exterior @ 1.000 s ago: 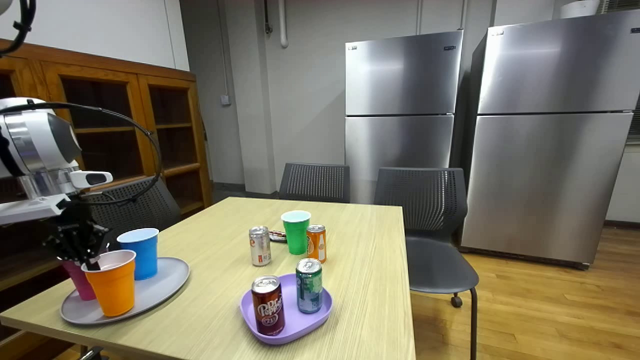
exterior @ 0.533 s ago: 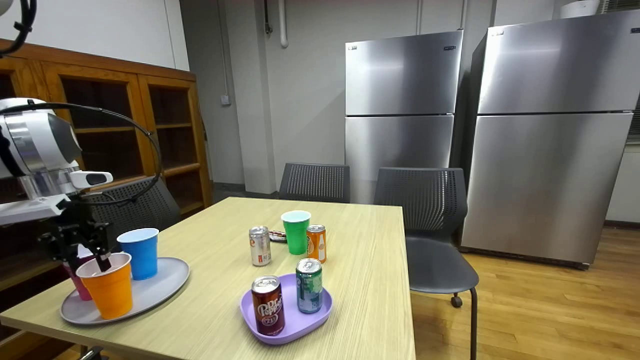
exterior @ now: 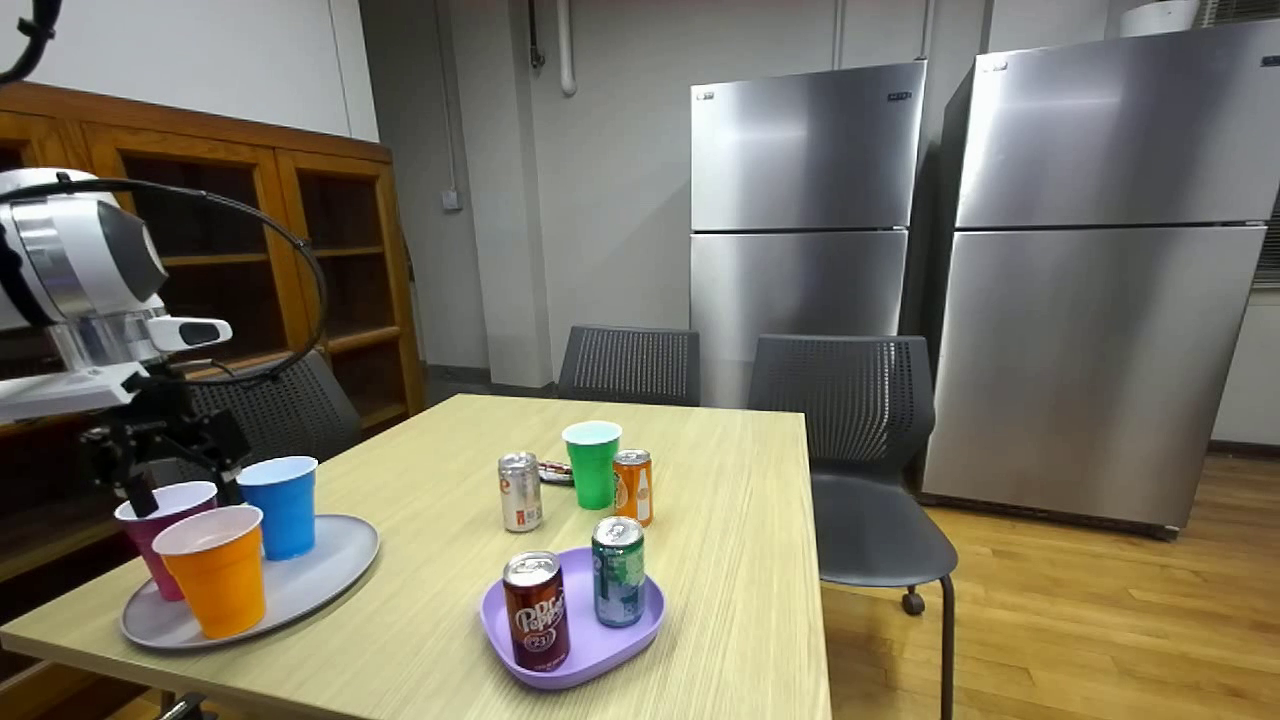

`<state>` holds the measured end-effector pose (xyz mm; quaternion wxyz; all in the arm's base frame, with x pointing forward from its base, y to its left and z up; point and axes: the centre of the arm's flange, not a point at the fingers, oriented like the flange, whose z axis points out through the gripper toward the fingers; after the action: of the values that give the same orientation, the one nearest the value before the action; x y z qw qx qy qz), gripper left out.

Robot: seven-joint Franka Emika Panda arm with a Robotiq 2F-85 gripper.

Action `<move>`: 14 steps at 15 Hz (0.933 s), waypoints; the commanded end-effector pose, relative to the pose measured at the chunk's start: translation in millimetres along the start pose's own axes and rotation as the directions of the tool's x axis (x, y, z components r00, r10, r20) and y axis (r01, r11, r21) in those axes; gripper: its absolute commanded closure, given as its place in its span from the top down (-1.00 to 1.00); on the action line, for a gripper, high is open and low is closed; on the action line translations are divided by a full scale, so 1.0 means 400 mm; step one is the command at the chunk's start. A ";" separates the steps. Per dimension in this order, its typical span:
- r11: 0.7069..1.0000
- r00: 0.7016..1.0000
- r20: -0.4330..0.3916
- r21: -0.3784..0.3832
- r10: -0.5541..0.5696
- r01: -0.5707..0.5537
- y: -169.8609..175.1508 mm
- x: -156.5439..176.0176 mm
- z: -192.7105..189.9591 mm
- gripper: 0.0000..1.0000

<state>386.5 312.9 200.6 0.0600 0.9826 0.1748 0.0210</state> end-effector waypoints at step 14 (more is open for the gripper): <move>0.946 0.945 0.059 -0.080 0.320 -0.315 0.424 0.215 -0.090 1.00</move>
<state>494.2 204.4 258.3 0.0835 0.9957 0.0367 0.0138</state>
